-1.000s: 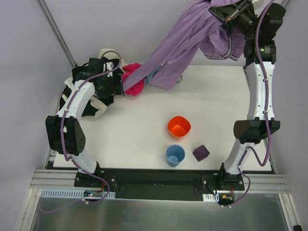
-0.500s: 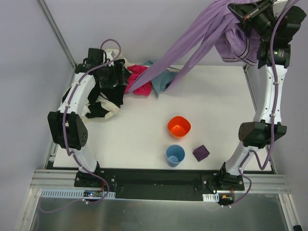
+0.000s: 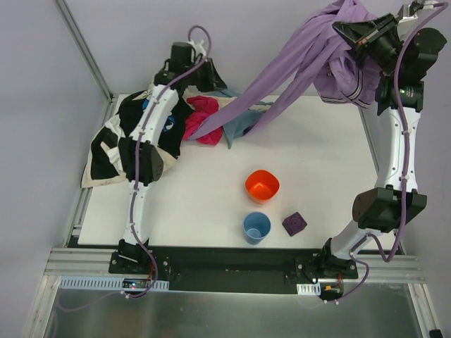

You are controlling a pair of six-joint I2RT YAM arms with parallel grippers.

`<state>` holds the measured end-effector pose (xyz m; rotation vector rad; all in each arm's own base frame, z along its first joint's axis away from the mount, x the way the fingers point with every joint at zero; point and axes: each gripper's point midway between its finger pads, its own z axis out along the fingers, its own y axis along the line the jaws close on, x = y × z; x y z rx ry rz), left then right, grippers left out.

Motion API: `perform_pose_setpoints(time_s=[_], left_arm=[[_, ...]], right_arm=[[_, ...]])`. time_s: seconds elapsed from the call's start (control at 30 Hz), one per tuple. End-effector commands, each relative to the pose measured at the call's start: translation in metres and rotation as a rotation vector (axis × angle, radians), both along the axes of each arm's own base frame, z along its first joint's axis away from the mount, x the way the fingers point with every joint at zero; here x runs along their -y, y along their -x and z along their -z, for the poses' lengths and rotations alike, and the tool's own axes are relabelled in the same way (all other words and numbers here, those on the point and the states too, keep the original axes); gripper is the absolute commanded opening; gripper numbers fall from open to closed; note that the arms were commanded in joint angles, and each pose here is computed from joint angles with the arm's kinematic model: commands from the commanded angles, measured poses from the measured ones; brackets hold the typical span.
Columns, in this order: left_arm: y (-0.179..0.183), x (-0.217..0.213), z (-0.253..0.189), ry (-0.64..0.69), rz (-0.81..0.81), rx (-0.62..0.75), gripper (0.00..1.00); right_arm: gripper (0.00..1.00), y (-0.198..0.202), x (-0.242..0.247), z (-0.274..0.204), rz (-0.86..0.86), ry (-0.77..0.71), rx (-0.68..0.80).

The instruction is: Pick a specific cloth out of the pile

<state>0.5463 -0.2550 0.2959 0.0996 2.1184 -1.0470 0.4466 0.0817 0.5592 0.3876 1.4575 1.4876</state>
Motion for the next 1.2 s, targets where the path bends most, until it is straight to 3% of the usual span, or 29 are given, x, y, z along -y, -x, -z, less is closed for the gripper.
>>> perform_pose_setpoints(time_s=[0.0, 0.07, 0.23, 0.43, 0.67, 1.17], left_arm=[[0.01, 0.063, 0.047, 0.094, 0.132, -0.123, 0.08], [0.014, 0.078, 0.067, 0.092, 0.167, -0.15, 0.0], [0.025, 0.1, 0.115, 0.086, 0.228, -0.236, 0.0], [0.009, 0.089, 0.171, 0.028, 0.156, -0.29, 0.0], [-0.02, 0.02, 0.211, 0.006, 0.02, -0.367, 0.0], [-0.02, -0.181, 0.238, -0.011, -0.316, -0.497, 0.0]], right_arm=[[0.0, 0.062, -0.007, -0.061, -0.023, 0.036, 0.245], [0.0, 0.063, -0.007, -0.058, -0.028, 0.041, 0.241], [0.0, 0.067, -0.002, -0.059, -0.024, 0.051, 0.245], [0.0, 0.068, 0.004, -0.061, -0.015, 0.045, 0.243], [0.0, 0.07, 0.023, -0.068, 0.035, 0.048, 0.254], [0.0, 0.074, 0.085, -0.137, 0.176, -0.006, 0.387]])
